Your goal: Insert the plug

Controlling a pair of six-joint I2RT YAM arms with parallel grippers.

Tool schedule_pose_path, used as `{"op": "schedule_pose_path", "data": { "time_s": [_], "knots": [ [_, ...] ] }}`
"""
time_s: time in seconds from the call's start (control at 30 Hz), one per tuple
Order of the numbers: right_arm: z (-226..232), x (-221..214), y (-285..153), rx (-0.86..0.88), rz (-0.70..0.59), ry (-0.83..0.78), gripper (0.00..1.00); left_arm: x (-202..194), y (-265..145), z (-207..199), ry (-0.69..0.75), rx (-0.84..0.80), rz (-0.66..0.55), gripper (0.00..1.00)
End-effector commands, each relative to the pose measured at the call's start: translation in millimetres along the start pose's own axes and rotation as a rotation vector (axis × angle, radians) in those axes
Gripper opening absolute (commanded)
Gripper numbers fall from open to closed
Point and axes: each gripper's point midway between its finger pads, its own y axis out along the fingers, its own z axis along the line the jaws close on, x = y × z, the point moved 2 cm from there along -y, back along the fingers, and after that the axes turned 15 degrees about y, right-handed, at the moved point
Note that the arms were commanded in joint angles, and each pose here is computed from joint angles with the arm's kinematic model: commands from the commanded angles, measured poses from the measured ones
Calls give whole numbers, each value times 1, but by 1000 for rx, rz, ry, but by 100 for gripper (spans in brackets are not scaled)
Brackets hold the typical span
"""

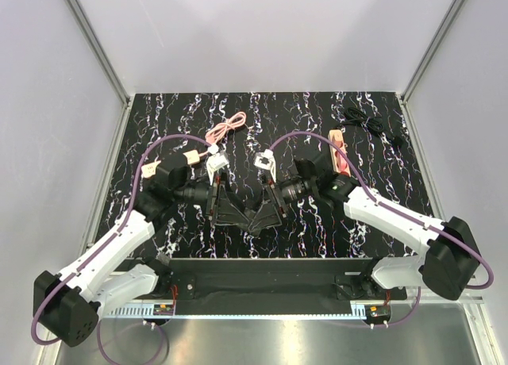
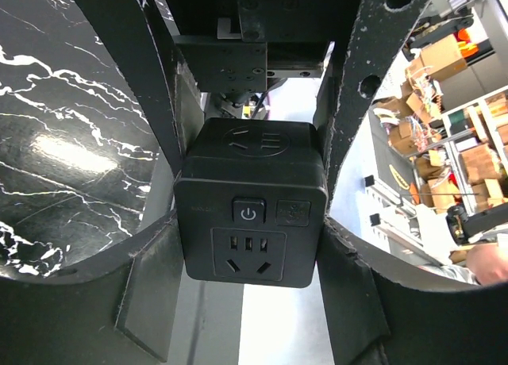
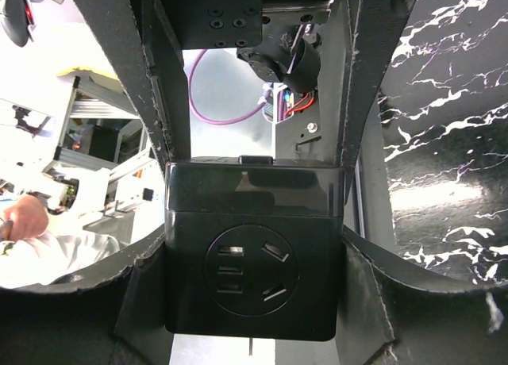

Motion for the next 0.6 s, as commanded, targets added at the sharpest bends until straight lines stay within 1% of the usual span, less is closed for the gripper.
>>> {"op": "schedule_pose_path", "data": {
  "time_s": [0.0,0.07,0.1,0.17,0.2,0.27,0.4,0.5,0.57],
  "knots": [
    [27,20,0,60,-54,-117,49,20,7,-8,82,-49,-57,0],
    [23,18,-1,36,-59,-108,60,19,6,-9,84,-52,-56,0],
    [23,18,-3,28,-66,-119,69,18,6,-9,76,-49,-51,0],
    [19,17,-5,5,-81,-111,74,18,5,-8,97,-28,-46,0],
    [19,18,-8,-7,-92,-104,78,14,4,-7,75,-18,-29,0],
    [19,15,-13,-28,-94,-80,80,12,3,-7,90,-11,-21,0],
    [20,16,-23,-47,-127,-71,84,7,3,-4,74,1,-5,0],
    [17,14,-29,-58,-137,-59,83,8,3,-3,76,6,-3,0],
    [15,10,-31,-57,-129,-44,81,9,3,-3,73,10,-4,0]
  ]
}}
